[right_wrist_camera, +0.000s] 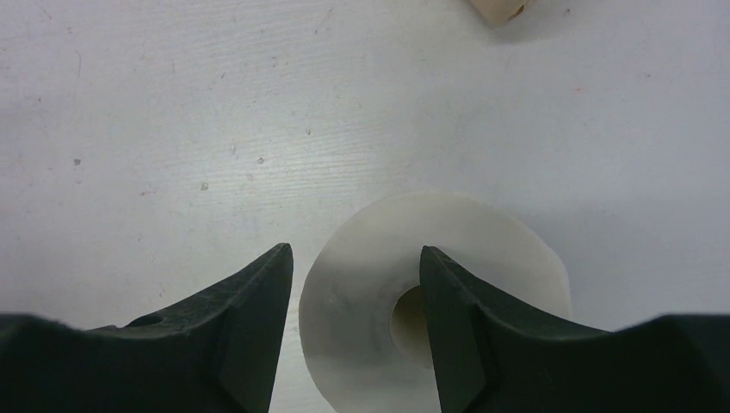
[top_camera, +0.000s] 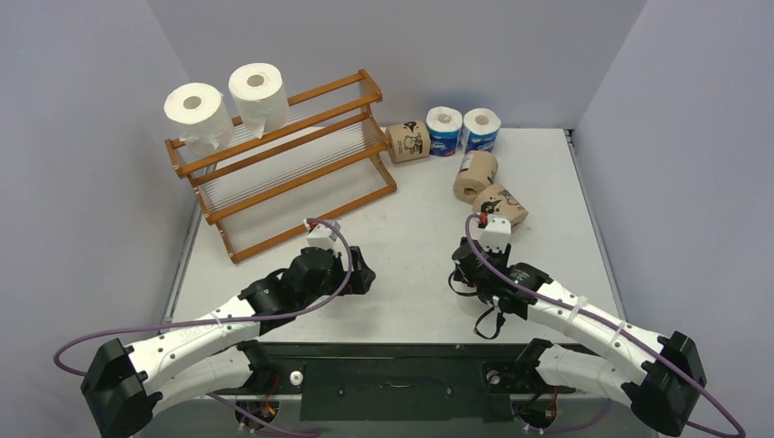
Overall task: Place and organize the paper towels onto the shelf
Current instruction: Move the paper towel to the center of the board.
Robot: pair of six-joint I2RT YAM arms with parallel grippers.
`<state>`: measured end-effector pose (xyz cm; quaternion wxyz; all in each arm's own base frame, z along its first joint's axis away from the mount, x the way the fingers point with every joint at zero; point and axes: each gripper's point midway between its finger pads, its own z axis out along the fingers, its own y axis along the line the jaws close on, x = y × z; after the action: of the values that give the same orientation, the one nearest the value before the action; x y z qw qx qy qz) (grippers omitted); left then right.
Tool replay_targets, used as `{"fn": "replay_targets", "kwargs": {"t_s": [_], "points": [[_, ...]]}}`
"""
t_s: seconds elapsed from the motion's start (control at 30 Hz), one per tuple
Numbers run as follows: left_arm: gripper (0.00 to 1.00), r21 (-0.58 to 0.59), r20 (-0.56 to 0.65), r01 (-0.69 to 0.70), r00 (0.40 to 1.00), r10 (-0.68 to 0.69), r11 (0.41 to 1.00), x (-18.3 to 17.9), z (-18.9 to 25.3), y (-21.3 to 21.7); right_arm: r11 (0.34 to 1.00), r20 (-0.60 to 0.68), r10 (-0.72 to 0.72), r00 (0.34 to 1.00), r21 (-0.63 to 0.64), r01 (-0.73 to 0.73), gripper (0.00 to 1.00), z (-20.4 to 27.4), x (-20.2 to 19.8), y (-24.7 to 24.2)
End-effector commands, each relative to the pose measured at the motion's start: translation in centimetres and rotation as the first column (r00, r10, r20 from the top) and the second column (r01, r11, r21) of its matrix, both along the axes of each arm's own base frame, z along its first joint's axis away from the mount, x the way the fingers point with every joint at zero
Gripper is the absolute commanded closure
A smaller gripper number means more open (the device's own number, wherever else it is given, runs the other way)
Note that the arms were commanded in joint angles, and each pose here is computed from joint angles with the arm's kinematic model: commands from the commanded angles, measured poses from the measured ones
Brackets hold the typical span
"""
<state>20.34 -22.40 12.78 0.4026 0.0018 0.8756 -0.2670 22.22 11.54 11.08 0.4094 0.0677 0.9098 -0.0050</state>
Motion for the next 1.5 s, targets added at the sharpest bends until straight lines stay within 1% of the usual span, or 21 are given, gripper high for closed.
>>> {"fn": "replay_targets", "kwargs": {"t_s": [0.0, 0.17, 0.5, 0.93, 1.0, 1.07, 1.1, 1.17, 1.27, 1.47], "points": [[0.04, -0.046, 0.029, 0.008, 1.0, -0.007, 0.999, 0.4, 0.9, -0.9, 1.0, -0.011, 0.016, 1.0, 0.005, -0.016, 0.48, -0.4, -0.7, 1.3], [0.04, -0.045, 0.029, 0.008, 1.0, -0.006, 0.999, 0.3, 0.7, -0.8, 1.0, -0.021, 0.025, 0.999, 0.0, -0.025, 0.49, -0.8, -1.1, 2.1], [0.04, -0.051, 0.025, 0.007, 1.0, -0.006, 0.999, 0.1, 0.3, -0.6, 1.0, -0.041, 0.012, 0.999, -0.024, -0.013, 0.48, -1.4, -2.0, 1.5], [0.04, -0.052, 0.025, -0.002, 1.0, 0.003, 0.999, 0.0, 0.6, -0.3, 0.998, -0.053, 0.052, 0.997, -0.027, -0.054, 0.64, -1.8, -1.9, 2.6], [0.04, -0.051, 0.022, -0.002, 1.0, 0.003, 0.999, 0.0, 0.5, -0.3, 0.998, -0.058, 0.056, 0.997, -0.03, -0.057, 0.63, -1.8, -1.9, 2.7], [0.04, -0.049, 0.02, -0.002, 1.0, 0.003, 0.999, 0.0, 0.4, -0.3, 0.998, -0.061, 0.057, 0.997, -0.027, -0.059, 0.59, -1.8, -2.0, 2.8], [0.04, -0.048, 0.019, -0.001, 1.0, 0.002, 0.999, 0.0, 0.4, -0.3, 0.998, -0.062, 0.057, 0.996, -0.027, -0.058, 0.55, -1.8, -2.0, 2.8], [0.04, -0.047, 0.019, 0.001, 1.0, 0.0, 0.999, 0.0, 0.5, -0.4, 0.998, -0.061, 0.055, 0.997, -0.03, -0.057, 0.52, -1.7, -2.2, 2.7], [0.04, -0.045, 0.021, -0.001, 1.0, 0.002, 0.999, 0.1, 0.6, -0.4, 0.998, -0.052, 0.054, 0.997, -0.038, -0.056, 0.51, -1.0, -2.7, 2.4], [0.04, -0.043, 0.019, 0.001, 1.0, 0.0, 0.999, 0.1, 0.3, -0.4, 0.998, -0.029, 0.066, 0.997, -0.017, -0.066, 0.49, 0.3, -3.6, 2.9]]}}
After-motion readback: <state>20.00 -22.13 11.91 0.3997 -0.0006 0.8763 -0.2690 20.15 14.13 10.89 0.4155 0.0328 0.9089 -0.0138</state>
